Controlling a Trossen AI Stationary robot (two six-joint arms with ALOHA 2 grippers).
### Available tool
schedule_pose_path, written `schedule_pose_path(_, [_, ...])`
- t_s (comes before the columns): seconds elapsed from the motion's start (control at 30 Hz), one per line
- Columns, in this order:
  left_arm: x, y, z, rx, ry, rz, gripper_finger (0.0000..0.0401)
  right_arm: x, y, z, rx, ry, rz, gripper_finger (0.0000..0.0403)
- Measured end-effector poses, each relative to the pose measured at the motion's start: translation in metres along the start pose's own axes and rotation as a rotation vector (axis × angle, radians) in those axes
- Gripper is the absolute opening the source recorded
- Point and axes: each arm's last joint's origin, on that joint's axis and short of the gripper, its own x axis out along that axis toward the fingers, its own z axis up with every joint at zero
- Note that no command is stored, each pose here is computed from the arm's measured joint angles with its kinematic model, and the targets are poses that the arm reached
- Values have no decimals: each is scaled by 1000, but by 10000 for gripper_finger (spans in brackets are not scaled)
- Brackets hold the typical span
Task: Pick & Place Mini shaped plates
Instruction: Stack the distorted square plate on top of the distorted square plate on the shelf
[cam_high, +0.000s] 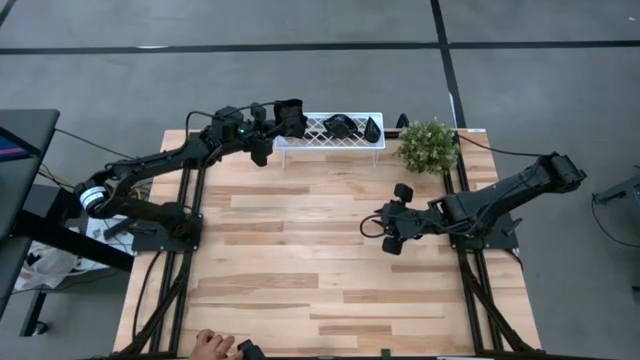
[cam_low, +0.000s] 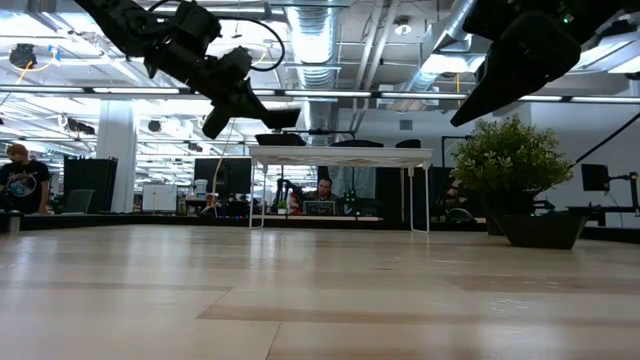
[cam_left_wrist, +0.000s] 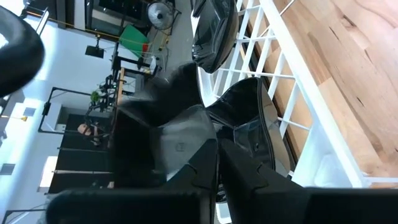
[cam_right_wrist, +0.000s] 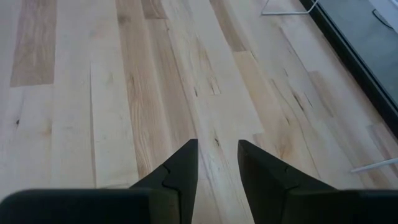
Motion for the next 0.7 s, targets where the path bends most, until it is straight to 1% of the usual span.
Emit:
schedule_pose_path(0.4, [0,1,0,29,-2,7,115,0,0,0,0,0,0,108])
schedule_pose_path(0.6, [0,2,1,28,-6,24,139,0,0,0,0,0,2,108])
schedule_pose_path(0.7, [0,4,1,27,-9,37,146,0,1,0,2,11,45,108])
